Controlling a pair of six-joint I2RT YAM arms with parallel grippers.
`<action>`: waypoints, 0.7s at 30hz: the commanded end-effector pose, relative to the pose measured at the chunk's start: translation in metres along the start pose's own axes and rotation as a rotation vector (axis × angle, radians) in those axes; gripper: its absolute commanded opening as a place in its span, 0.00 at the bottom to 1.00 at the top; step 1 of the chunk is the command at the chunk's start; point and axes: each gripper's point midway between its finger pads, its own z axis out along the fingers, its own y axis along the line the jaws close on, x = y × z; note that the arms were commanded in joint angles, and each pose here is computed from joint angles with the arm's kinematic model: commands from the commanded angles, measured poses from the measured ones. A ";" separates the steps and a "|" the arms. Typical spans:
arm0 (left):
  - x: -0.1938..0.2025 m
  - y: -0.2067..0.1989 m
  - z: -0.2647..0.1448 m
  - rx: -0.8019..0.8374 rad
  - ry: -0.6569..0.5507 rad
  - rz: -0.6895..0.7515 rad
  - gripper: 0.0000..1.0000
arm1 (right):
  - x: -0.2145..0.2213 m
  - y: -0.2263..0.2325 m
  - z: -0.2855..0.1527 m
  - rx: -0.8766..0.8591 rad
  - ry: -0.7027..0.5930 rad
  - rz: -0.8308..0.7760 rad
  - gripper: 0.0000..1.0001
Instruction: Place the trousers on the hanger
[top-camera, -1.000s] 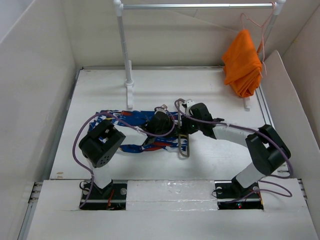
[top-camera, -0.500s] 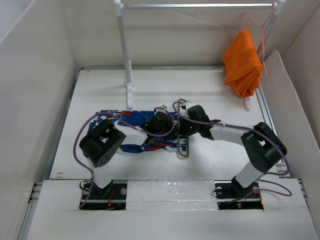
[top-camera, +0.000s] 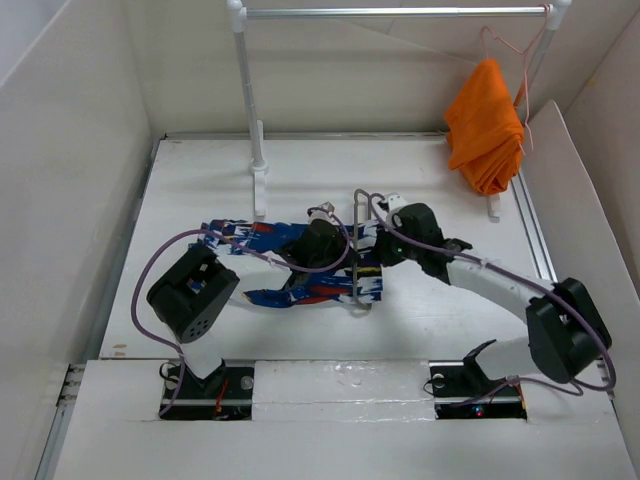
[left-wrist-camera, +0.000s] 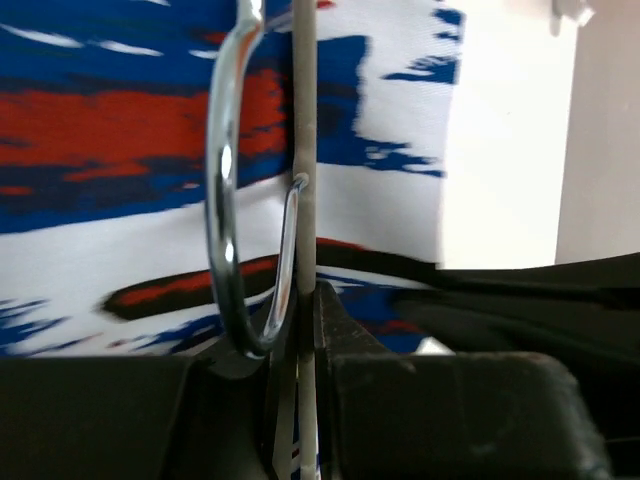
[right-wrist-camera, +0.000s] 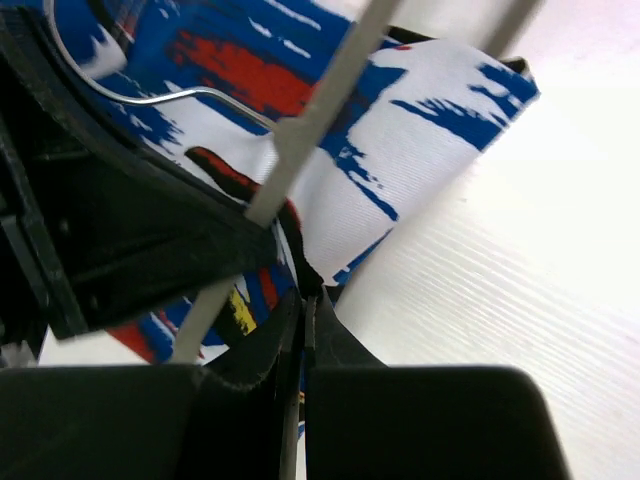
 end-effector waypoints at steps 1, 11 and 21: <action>-0.010 0.034 -0.005 -0.126 -0.040 0.050 0.00 | -0.049 -0.018 -0.039 0.026 -0.123 -0.014 0.00; -0.025 0.057 -0.017 -0.211 -0.066 0.144 0.00 | -0.041 -0.126 -0.110 0.220 -0.175 0.058 0.00; -0.033 0.071 -0.034 -0.285 -0.084 0.184 0.00 | -0.041 -0.166 -0.114 0.251 -0.173 0.102 0.00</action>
